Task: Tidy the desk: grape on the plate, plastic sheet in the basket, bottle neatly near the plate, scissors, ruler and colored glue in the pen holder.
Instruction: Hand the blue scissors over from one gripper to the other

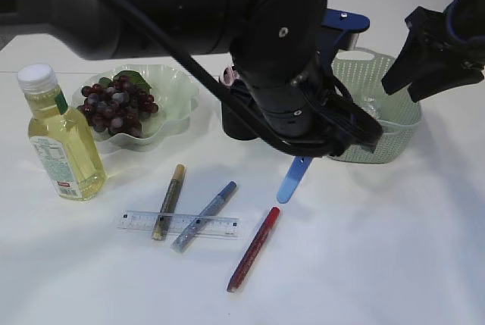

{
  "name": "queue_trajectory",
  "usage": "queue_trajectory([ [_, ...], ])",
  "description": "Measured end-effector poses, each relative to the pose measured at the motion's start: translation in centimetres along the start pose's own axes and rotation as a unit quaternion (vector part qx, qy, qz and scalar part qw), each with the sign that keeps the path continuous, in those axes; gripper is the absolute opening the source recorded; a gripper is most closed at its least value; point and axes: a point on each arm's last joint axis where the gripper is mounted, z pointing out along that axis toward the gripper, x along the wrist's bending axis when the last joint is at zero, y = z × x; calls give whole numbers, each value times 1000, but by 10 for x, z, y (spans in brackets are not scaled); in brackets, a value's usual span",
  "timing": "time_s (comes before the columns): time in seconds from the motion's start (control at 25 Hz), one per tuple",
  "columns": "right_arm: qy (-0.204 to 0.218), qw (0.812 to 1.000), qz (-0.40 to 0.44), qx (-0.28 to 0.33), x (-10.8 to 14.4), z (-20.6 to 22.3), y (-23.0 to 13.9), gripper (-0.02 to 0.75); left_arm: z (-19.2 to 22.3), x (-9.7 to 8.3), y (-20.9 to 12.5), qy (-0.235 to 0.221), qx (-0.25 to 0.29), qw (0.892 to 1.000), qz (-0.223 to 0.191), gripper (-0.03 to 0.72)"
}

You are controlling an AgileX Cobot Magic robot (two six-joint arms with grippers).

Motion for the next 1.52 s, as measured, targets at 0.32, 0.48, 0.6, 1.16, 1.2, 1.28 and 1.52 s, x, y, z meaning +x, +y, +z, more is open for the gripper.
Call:
queue_trajectory([
  [0.32,68,997,-7,-32,12,-1,6,401,-9,7,8,-5,-23,1000,-7,183],
  [0.48,94,994,-17,-48,17,-2,8,401,-8,11,10,-4,-26,1000,-12,183],
  [0.6,103,993,-24,-54,19,-3,9,401,-8,13,11,-4,-30,999,-15,183],
  [1.16,151,984,-36,-86,27,-6,15,401,-16,14,26,-16,-67,997,-20,183],
  [1.2,152,984,-36,-87,28,-6,15,401,-16,14,26,-17,-69,997,-20,183],
  [1.28,157,983,-37,-90,28,-6,15,401,-16,13,27,-20,-74,997,-19,183],
  [1.52,167,980,-44,-99,30,-7,17,401,-17,12,30,-29,-90,995,-19,183],
])
